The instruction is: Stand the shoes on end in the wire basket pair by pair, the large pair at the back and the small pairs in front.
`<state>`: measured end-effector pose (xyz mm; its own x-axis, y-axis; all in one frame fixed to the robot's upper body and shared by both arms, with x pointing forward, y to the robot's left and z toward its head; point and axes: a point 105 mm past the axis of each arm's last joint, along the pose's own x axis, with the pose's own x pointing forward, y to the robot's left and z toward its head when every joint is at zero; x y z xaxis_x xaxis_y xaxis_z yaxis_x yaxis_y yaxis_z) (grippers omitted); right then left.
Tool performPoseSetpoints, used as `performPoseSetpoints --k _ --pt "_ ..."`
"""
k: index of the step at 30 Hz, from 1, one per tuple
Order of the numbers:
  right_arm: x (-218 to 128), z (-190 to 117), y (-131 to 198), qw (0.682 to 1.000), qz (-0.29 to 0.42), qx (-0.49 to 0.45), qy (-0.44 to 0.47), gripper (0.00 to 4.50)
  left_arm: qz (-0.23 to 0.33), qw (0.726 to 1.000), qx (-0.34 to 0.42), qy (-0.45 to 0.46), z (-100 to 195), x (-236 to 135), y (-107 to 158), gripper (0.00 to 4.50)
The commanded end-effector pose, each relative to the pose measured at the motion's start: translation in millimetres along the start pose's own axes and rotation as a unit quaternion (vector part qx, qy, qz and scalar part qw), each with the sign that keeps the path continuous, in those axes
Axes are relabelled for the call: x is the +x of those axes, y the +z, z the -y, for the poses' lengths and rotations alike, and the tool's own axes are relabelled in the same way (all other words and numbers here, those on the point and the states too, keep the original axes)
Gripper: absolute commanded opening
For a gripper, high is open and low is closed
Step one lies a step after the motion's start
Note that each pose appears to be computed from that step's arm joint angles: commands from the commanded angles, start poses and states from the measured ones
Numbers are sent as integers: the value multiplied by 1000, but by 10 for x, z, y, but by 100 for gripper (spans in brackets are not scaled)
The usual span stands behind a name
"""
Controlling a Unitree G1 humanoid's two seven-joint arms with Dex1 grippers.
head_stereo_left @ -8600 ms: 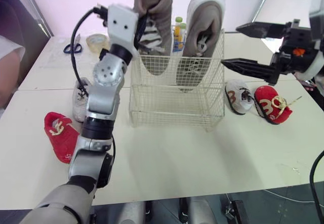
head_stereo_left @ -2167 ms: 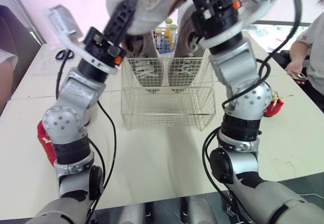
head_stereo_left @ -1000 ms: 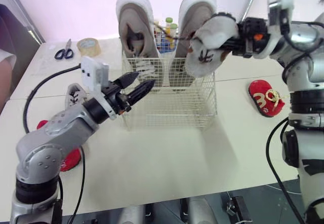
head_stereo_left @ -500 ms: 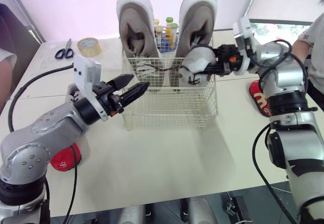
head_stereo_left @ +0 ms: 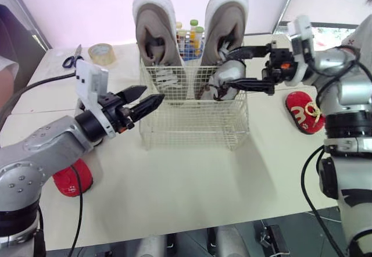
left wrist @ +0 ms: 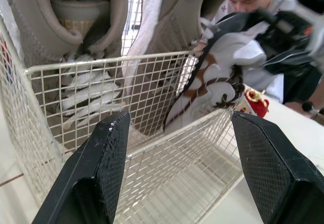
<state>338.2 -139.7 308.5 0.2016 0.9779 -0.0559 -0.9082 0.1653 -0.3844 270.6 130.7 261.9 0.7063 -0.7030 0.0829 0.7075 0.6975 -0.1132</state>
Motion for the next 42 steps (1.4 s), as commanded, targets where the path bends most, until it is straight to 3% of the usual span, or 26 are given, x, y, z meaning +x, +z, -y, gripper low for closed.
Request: performPoseSetpoints --k 1,5,9,12,15,19,22,27,42 --pt "-57 -80 267 999 18 -34 -4 439 11 1000 12 -7 10 -25 80 325" --pt "-132 -79 428 998 33 -45 -24 439 32 999 4 8 -105 -80 192 325" --pt "-194 -70 579 997 51 -53 -35 450 43 998 16 52 -308 -189 319 442" --pt "-189 -170 741 996 67 -51 -13 450 36 988 58 140 -608 -336 452 442" --pt "-73 -435 812 996 63 -29 56 450 14 962 93 257 -1011 -545 585 442" --pt "192 -833 559 988 4 47 148 450 -53 911 113 392 -1565 -882 575 442" --pt "272 -1032 235 983 -64 42 169 450 -106 887 52 447 -1846 -1081 402 442" --pt "259 -1087 -25 977 -123 28 170 450 -197 876 8 440 -1930 -990 61 442" --pt "289 -1174 -22 983 -104 41 144 450 -313 812 -153 469 -2154 -864 -683 442"
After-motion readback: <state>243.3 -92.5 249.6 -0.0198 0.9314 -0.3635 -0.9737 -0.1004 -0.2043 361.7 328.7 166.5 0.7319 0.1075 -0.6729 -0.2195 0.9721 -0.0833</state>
